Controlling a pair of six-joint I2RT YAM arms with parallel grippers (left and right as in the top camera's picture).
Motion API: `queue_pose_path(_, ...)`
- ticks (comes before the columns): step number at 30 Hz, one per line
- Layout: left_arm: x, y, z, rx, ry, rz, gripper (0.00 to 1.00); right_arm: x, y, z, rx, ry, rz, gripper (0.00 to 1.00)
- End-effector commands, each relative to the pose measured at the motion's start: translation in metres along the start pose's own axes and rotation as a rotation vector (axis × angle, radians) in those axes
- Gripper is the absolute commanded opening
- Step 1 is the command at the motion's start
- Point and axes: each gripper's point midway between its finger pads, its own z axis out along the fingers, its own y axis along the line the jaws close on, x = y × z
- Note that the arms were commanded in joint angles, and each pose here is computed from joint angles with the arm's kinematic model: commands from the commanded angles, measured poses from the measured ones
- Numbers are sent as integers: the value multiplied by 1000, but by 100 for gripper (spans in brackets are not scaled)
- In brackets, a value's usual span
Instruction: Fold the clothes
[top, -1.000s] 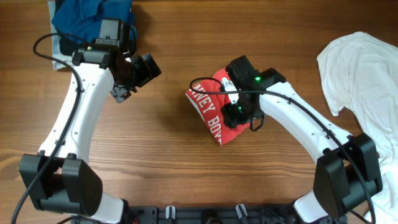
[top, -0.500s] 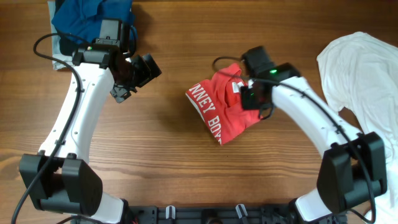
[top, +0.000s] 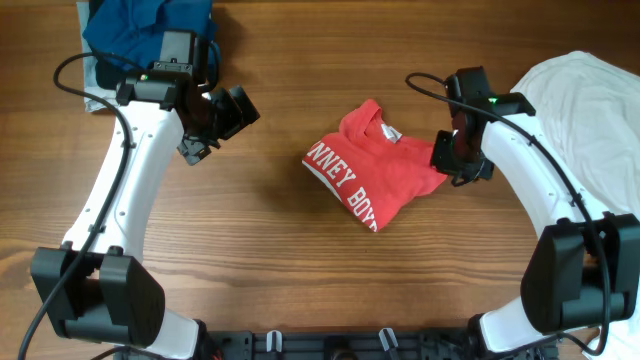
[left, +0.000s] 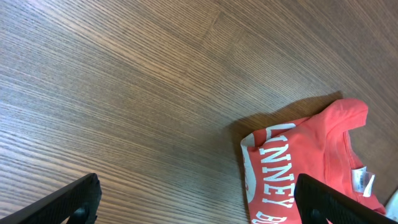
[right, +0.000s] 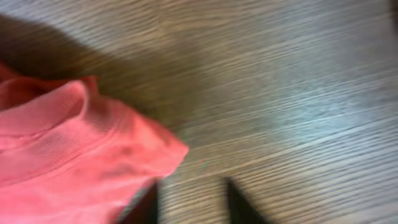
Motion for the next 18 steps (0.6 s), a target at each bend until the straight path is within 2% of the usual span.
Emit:
queue_pose_path(1, -1, 3, 5, -16, 3, 16, 100, -8, -9, -4, 44, -40, 56, 44)
queue_pose_path(2, -1, 3, 5, -16, 3, 16, 100, -10, -8, -7, 39, -43, 60, 40)
queue_pose_path(4, -2, 3, 5, -16, 2, 16, 100, -14, 20, -29, -118, -23, 16, 28)
queue_pose_path(5, -2, 4, 5, -20, -2, 16, 100, -13, 46, -44, -273, -13, -70, 24)
queue_pose_path(7, -5, 7, 5, -42, -19, 16, 100, 2, 112, -92, -725, -19, -344, 25)
queue_pose_path(11, -5, 7, 5, -41, -19, 15, 100, 17, 130, -70, -790, 41, -427, 24)
queue_pose_path(16, -5, 7, 5, -42, -18, 16, 100, 39, 186, -58, -1375, 178, -497, 27)
queue_pose_path(18, -5, 7, 5, -42, -18, 16, 100, 39, 198, -21, -1478, 276, -427, 28)
